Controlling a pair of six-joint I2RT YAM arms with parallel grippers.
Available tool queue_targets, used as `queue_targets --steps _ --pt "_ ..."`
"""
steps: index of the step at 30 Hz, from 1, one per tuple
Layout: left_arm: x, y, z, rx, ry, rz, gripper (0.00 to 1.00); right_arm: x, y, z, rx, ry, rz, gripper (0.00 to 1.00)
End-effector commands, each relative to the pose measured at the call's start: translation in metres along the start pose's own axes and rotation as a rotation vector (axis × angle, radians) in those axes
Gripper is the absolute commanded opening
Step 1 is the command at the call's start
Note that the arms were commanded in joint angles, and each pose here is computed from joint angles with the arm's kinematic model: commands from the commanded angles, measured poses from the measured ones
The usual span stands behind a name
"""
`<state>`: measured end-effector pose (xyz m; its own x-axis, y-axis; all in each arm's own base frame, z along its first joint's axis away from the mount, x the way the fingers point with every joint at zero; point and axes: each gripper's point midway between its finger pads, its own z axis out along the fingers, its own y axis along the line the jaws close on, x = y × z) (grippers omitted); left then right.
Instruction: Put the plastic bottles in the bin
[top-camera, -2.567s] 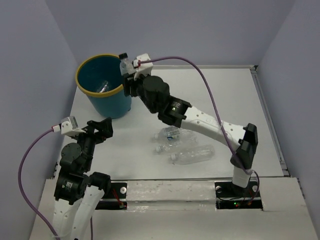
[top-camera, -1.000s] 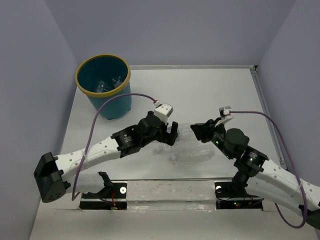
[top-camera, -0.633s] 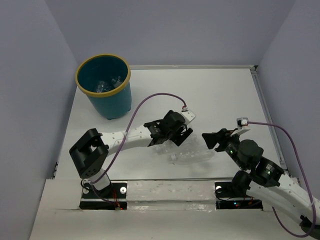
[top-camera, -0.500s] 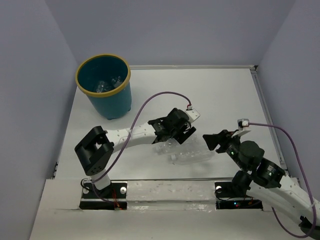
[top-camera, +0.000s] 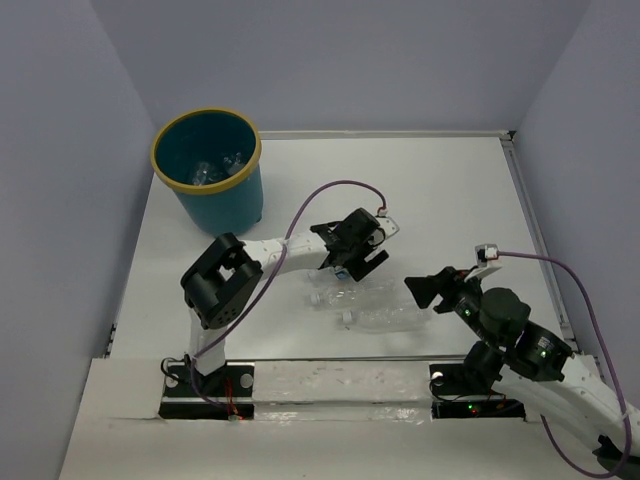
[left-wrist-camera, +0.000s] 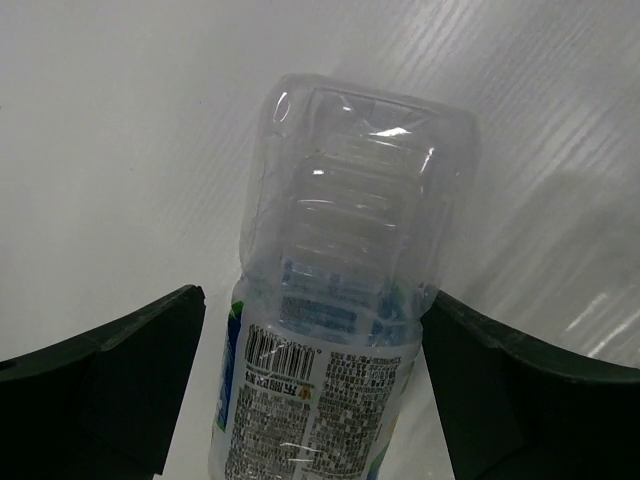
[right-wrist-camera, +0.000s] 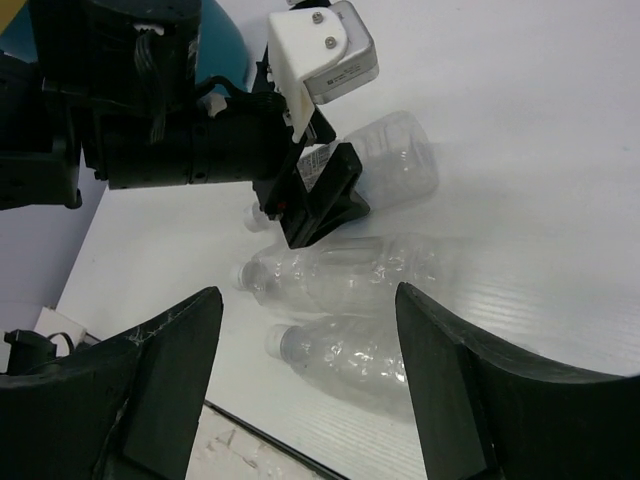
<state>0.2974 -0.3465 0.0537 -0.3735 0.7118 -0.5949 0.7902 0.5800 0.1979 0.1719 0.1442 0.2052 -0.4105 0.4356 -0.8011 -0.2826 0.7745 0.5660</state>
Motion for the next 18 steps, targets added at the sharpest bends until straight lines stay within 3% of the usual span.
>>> queue_targets --steps 1,4,7,8,12,13,18 --pt "-0.017 0.016 -0.002 0.007 -0.029 0.008 0.99 -0.001 0.006 -0.001 -0.018 0.012 -0.008 0.76" --pt "-0.017 0.027 0.005 -0.004 -0.029 -0.011 0.95 0.005 0.005 0.002 -0.013 0.041 -0.016 0.77" --pt "-0.016 0.035 0.009 -0.019 -0.027 -0.028 0.81 0.011 0.007 0.005 -0.017 0.069 -0.021 0.79" --pt "-0.018 0.038 0.009 -0.026 -0.033 -0.033 0.70 0.013 0.007 0.006 -0.016 0.078 -0.024 0.80" --pt "-0.037 0.052 -0.009 -0.062 -0.104 -0.073 0.55 0.028 0.004 0.011 -0.003 0.138 -0.039 0.86" --pt "-0.042 0.056 -0.014 -0.076 -0.125 -0.083 0.48 0.032 0.005 0.012 -0.005 0.155 -0.048 0.86" --pt "-0.089 0.081 -0.069 -0.136 -0.306 -0.157 0.42 0.059 0.019 0.013 -0.070 0.319 -0.101 0.86"
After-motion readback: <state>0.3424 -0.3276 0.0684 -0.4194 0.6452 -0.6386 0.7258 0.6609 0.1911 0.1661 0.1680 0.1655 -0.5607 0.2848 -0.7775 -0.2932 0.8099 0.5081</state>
